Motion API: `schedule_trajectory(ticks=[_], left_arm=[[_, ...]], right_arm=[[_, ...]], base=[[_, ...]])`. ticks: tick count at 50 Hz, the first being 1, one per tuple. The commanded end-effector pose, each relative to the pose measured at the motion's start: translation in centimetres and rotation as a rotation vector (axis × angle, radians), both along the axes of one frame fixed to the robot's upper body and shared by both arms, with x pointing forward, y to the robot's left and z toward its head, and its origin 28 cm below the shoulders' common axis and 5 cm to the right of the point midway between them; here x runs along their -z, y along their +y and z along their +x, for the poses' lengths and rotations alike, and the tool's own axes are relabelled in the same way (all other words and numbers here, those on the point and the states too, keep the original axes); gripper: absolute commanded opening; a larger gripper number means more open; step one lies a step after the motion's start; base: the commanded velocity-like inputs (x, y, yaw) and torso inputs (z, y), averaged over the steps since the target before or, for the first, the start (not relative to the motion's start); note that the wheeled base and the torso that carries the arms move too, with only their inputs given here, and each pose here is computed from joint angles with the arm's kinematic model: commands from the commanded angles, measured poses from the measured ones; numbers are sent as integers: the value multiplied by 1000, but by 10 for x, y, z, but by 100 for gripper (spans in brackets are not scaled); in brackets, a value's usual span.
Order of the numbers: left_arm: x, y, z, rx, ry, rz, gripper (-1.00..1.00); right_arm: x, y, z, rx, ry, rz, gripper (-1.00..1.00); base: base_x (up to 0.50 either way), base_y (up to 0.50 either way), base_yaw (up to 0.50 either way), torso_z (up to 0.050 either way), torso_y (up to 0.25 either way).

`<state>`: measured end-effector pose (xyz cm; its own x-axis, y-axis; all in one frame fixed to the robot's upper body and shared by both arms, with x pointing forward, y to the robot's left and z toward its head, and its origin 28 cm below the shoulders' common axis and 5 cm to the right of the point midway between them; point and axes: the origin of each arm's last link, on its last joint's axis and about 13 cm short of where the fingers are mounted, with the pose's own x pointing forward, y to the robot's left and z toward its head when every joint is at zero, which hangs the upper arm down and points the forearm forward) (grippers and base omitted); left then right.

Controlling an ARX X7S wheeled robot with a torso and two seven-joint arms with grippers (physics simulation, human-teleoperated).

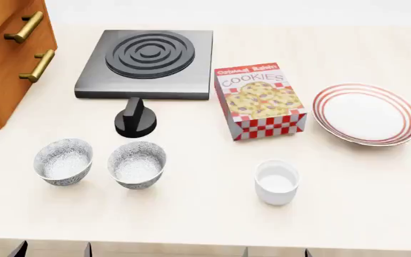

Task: Pick the akita bowl from table center and place it on the plate.

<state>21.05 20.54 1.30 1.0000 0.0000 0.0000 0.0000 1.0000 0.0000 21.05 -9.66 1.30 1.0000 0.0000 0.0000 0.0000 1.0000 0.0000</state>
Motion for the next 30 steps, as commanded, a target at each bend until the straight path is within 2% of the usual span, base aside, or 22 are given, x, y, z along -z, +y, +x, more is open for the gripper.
schedule_trajectory(ticks=[1,10,13,15,21,24,30], left_arm=[[-1,0,3,4,9,-12,100],[0,5,7,-3,38,-40,100],[0,8,10,-37,41,-32,100],[-4,11,9,-40,17,-74,100],[-22,16,7,-20,-2,-77,100],[-33,19,6,-8,-24,-51,100],[-51,27,12,-41,-53,-48,100]], right_arm=[[-1,-1,-1,10,-11,10,100],[-5,-4,-5,29,-38,9,100],[-7,-2,-5,25,-47,0,100],[-8,-3,-5,26,-51,-8,100],[-23,-6,-8,28,-87,16,100],[-35,-10,-12,44,-115,22,100],[-54,-20,-19,86,-154,36,100]], base=[[0,0,0,0,0],[0,0,0,0,0],[0,0,0,0,0],[0,0,0,0,0],[0,0,0,0,0],[0,0,0,0,0],[0,0,0,0,0]])
